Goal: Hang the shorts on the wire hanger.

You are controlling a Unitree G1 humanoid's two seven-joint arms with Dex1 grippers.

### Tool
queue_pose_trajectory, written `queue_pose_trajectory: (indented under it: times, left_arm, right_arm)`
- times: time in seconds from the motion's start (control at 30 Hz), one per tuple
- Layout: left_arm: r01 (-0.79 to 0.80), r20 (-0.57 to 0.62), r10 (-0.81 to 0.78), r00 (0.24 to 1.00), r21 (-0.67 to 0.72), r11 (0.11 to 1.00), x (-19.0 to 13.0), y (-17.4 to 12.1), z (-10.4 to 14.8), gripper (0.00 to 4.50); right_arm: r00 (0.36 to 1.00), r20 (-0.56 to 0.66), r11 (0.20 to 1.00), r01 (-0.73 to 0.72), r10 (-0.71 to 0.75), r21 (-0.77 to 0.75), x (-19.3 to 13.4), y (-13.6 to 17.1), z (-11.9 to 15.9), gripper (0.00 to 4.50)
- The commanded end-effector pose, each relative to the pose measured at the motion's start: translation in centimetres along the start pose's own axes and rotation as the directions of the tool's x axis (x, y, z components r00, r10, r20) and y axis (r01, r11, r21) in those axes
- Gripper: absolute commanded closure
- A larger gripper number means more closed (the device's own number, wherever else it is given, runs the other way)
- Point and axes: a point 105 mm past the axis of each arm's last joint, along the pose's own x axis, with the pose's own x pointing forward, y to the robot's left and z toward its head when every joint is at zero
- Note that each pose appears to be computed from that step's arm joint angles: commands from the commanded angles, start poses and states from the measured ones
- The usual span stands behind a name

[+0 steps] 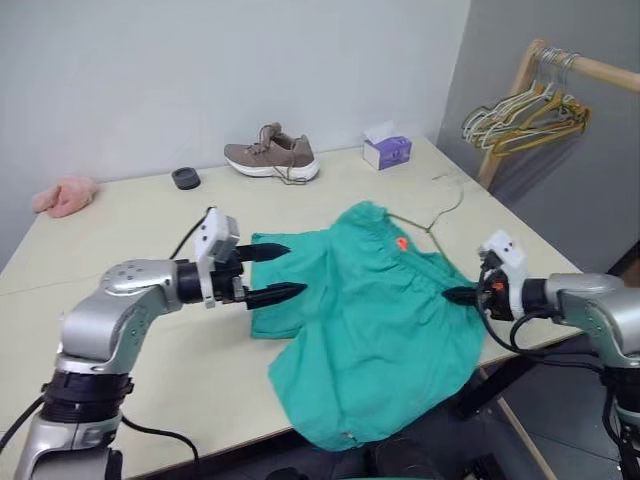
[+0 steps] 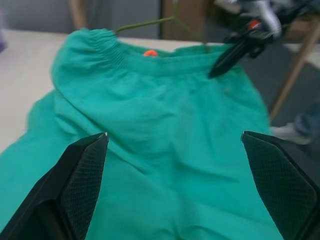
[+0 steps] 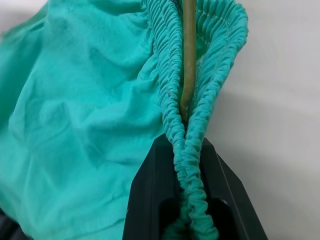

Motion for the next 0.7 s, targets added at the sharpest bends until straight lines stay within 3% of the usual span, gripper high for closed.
queue_pose_trajectory:
  times: [0.03,0.2,0.33,0.43,0.7]
  left_arm:
    - [0.115,0.038,-0.117,0.992,0.052,0.992,2.4,-1.3,1.8,0.0]
    - [0.227,0.086,-0.234,0.968,0.089,0.97,6.3,-2.7,3.2,0.0]
    - [0.235,0.089,-0.251,0.964,0.164,0.958,9.3,-3.2,3.9,0.0]
    - [0.214,0.099,-0.243,0.965,0.235,0.948,11.7,-3.7,4.8,0.0]
    - [0.2,0.183,-0.274,0.944,0.344,0.917,15.9,-5.2,7.7,0.0]
  right_arm:
    - [0.977,0.025,0.974,0.209,-0.212,0.093,-4.2,-3.0,-0.8,4.47]
    - [0.883,-0.028,0.857,0.463,-0.469,0.228,-9.7,-6.5,-4.0,4.47]
    - [0.756,-0.046,0.72,0.638,-0.653,0.271,-14.1,-8.7,-4.7,4.47]
    - [0.659,-0.021,0.63,0.727,-0.752,0.274,-17.1,-9.7,-3.9,4.47]
    - [0.5,0.1,0.506,0.813,-0.86,0.287,-20.7,-11.2,0.9,4.47]
